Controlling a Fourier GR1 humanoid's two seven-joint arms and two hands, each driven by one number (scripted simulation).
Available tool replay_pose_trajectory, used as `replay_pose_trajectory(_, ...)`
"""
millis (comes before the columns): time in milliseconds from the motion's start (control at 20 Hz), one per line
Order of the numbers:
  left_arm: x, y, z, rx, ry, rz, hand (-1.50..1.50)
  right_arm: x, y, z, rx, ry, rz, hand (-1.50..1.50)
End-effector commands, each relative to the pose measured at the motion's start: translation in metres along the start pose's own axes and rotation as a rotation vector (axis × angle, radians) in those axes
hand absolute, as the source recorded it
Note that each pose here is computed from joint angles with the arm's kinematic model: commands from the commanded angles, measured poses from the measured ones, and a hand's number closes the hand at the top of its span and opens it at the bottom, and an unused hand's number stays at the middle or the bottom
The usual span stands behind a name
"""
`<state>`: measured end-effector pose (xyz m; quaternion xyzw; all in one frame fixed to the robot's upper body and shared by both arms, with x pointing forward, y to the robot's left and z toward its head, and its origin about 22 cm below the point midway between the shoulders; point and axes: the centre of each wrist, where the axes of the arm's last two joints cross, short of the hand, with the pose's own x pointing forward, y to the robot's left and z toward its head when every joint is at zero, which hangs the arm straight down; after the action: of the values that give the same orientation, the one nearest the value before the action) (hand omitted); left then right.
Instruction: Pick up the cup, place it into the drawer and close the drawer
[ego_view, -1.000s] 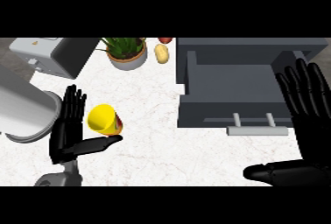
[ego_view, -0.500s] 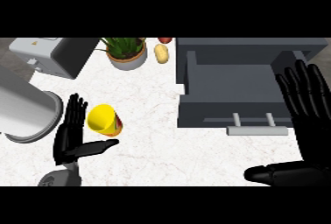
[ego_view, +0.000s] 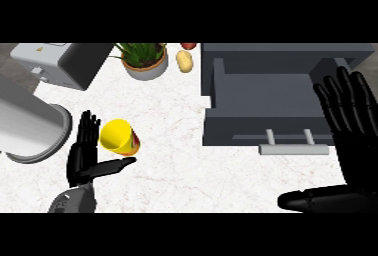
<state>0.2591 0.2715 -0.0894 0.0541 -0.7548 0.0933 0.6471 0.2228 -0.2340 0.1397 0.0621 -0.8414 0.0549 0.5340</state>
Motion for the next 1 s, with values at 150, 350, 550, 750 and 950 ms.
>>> replay_pose_trajectory(150,-0.025,0.024,-0.004,0.023,-0.009,0.001,-1.50,0.008,-0.002,-0.018,0.007,0.011,-0.003,-1.50)
replay_pose_trajectory(350,-0.026,0.003,-0.010,-0.003,0.010,-0.002,-1.50,0.005,-0.018,-0.002,0.005,0.011,-0.002,-1.50)
replay_pose_trajectory(550,-0.036,0.011,-0.008,-0.025,0.009,0.002,-1.50,-0.005,0.009,-0.019,0.005,-0.007,0.006,-1.50)
replay_pose_trajectory(750,-0.037,0.009,-0.021,-0.032,0.004,0.029,-1.50,-0.002,-0.006,-0.001,0.031,0.000,-0.011,-1.50)
replay_pose_trajectory(950,-0.055,-0.009,-0.006,-0.035,0.000,0.068,-1.50,0.018,0.006,0.002,0.025,-0.007,-0.022,-1.50)
